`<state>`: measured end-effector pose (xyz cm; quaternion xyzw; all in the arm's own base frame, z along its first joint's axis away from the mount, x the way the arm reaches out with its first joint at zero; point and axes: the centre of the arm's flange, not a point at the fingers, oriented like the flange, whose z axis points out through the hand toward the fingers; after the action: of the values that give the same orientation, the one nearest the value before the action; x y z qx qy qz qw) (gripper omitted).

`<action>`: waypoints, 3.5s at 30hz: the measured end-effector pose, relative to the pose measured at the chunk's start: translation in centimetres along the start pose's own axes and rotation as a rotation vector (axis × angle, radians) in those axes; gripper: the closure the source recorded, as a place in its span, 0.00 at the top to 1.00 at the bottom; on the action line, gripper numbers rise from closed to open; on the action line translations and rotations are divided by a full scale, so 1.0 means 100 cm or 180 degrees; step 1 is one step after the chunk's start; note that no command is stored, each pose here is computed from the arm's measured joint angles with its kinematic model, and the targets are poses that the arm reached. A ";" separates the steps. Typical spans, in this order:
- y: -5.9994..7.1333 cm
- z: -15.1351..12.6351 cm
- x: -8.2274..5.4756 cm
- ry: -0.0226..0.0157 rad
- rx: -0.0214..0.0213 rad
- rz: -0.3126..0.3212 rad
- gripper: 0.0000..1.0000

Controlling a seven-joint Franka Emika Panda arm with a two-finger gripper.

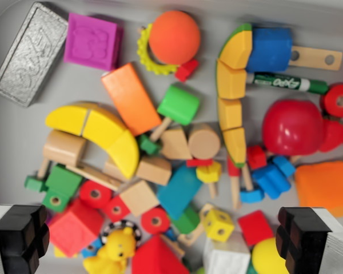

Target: Pick an object from the bin

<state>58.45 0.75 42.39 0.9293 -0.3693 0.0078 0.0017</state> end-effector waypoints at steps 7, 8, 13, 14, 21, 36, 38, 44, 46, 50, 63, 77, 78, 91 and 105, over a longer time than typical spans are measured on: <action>0.000 0.000 0.000 0.0000 0.0000 0.0000 1.00; 0.000 0.000 0.000 0.0000 0.0000 0.0000 1.00; 0.000 0.000 0.000 0.0000 0.0000 0.0000 1.00; 0.000 0.000 0.000 0.0000 0.0000 0.0002 1.00; 0.001 0.002 0.001 -0.0006 -0.0007 0.0033 1.00; 0.008 0.014 0.008 -0.0008 -0.0014 0.0226 1.00; 0.009 0.016 0.009 -0.0009 -0.0015 0.0266 1.00; 0.013 0.024 0.014 -0.0007 -0.0016 0.0395 1.00; 0.015 0.026 0.015 -0.0007 -0.0016 0.0432 1.00; 0.018 0.033 0.018 -0.0008 -0.0020 0.0540 1.00; 0.030 0.055 0.031 -0.0009 -0.0025 0.0900 1.00; 0.047 0.086 0.048 -0.0016 -0.0030 0.1404 1.00; 0.048 0.088 0.049 -0.0016 -0.0031 0.1446 1.00; 0.065 0.119 0.067 -0.0020 -0.0036 0.1949 1.00; 0.086 0.158 0.087 -0.0029 -0.0050 0.2577 1.00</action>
<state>59.05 -11.63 26.74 0.7087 -0.7055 0.0009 0.0039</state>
